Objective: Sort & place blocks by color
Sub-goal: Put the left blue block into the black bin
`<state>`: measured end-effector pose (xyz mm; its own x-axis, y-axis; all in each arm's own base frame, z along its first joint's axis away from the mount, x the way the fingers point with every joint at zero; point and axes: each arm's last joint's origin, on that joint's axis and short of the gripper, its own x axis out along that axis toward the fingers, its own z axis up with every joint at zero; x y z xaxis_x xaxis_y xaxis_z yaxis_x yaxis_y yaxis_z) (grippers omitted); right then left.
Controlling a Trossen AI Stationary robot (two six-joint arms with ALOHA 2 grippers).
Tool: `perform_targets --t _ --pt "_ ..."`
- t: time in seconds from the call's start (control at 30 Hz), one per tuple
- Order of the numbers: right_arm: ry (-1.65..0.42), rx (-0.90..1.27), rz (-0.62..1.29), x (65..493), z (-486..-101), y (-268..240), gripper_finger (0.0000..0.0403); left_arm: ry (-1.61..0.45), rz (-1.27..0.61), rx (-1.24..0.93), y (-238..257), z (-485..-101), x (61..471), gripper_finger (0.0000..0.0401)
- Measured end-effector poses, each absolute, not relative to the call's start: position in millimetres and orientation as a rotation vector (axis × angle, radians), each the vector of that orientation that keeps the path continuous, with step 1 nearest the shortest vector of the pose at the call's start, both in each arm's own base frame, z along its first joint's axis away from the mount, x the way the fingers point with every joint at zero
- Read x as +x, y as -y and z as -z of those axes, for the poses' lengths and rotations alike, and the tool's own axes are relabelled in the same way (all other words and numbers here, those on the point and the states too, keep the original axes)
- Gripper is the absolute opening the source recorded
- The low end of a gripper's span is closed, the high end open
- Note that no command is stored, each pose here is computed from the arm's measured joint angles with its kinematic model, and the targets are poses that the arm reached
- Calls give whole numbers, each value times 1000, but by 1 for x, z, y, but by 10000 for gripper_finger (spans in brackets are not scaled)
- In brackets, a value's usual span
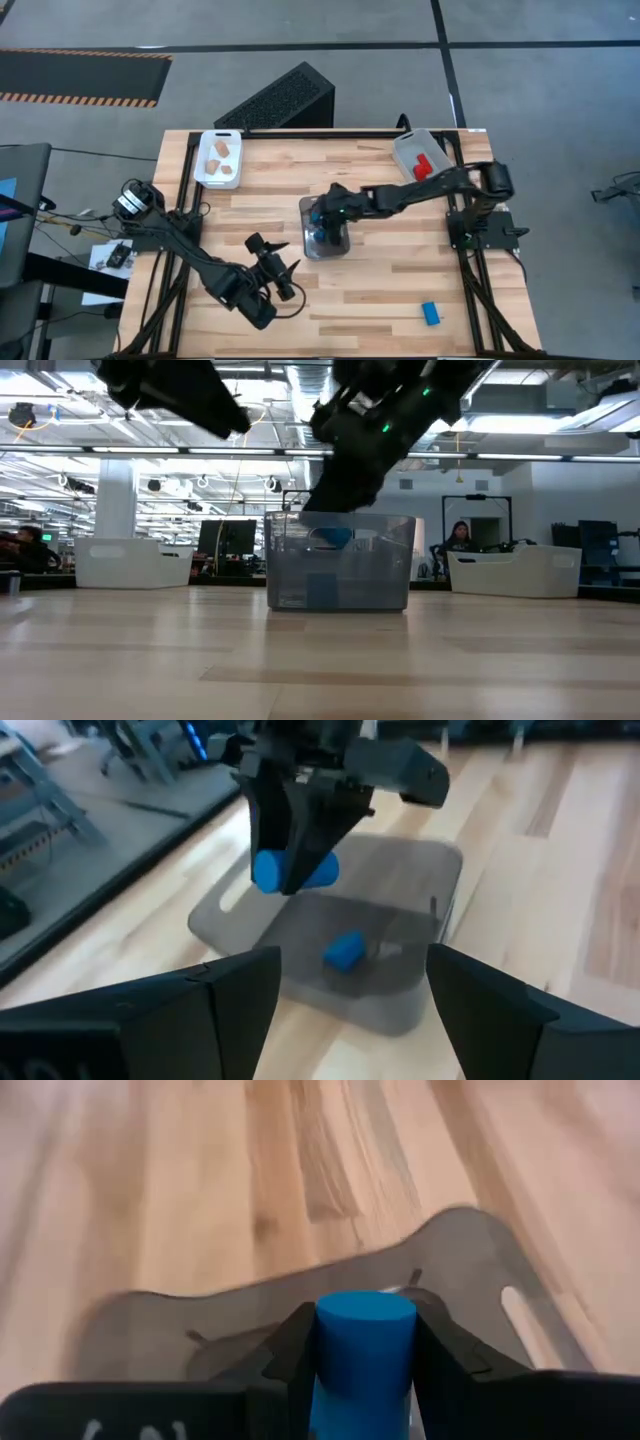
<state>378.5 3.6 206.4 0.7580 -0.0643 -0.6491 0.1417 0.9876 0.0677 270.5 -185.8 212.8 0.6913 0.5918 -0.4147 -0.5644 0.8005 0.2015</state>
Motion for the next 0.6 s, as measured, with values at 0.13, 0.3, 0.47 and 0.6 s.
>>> perform_targets --t 0.13,0.3,0.47,0.6 --pt "-773 90 113 394 -179 -2 139 -570 -625 51 181 -210 271 243" --pt "-844 82 120 403 -154 0 140 -590 -636 58 179 -209 269 242" --pt "-871 79 122 404 -146 1 154 -595 -639 63 178 -208 269 242" --pt "-871 77 120 404 -146 0 187 -589 -644 55 178 -208 269 242"
